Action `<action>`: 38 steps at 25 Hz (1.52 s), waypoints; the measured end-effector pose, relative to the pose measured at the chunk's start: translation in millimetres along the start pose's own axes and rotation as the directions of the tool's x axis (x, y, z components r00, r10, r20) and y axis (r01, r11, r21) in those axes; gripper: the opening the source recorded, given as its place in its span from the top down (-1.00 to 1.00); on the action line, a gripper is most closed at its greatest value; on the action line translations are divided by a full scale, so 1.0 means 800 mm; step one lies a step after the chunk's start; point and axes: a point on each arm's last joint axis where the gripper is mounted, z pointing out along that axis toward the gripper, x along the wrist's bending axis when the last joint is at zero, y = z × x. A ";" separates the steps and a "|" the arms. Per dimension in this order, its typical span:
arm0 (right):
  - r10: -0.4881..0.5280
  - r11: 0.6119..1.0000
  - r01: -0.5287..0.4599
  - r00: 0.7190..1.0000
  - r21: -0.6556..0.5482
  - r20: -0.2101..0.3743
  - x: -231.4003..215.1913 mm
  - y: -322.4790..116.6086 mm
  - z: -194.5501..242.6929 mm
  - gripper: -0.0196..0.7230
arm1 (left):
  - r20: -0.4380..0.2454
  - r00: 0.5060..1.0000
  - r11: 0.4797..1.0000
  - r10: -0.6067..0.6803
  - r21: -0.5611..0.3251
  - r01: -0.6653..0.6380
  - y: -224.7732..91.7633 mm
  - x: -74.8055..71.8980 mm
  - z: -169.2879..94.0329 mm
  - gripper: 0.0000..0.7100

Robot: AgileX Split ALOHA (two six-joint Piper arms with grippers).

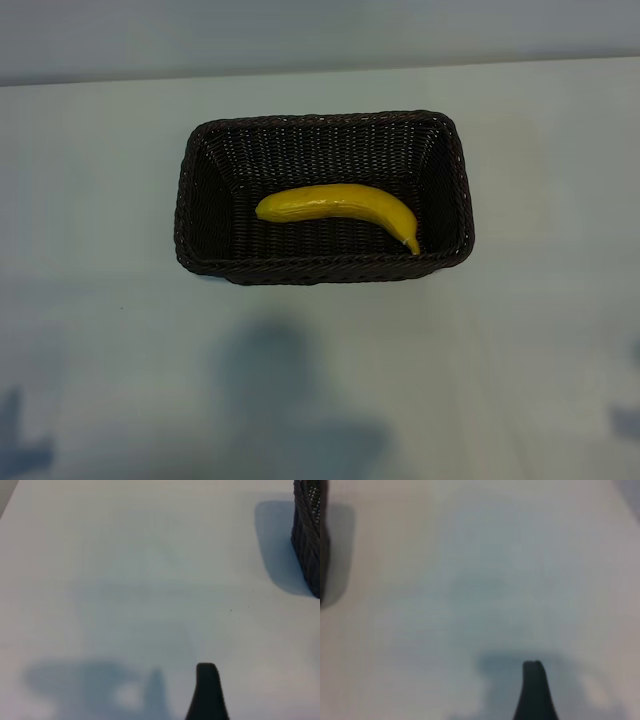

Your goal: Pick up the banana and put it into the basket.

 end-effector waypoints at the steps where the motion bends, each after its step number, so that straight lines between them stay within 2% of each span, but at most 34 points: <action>1: 0.003 1.000 -0.003 1.000 -0.012 0.007 0.000 -0.001 -0.002 -0.43 | 0.000 1.000 1.000 0.000 0.000 0.000 0.000 0.000 0.000 -0.61; 38: 0.010 1.000 -0.010 1.000 -0.013 0.018 0.000 -0.002 -0.002 -0.43 | 0.000 1.000 1.000 0.002 0.000 -0.002 0.000 0.000 0.000 -0.61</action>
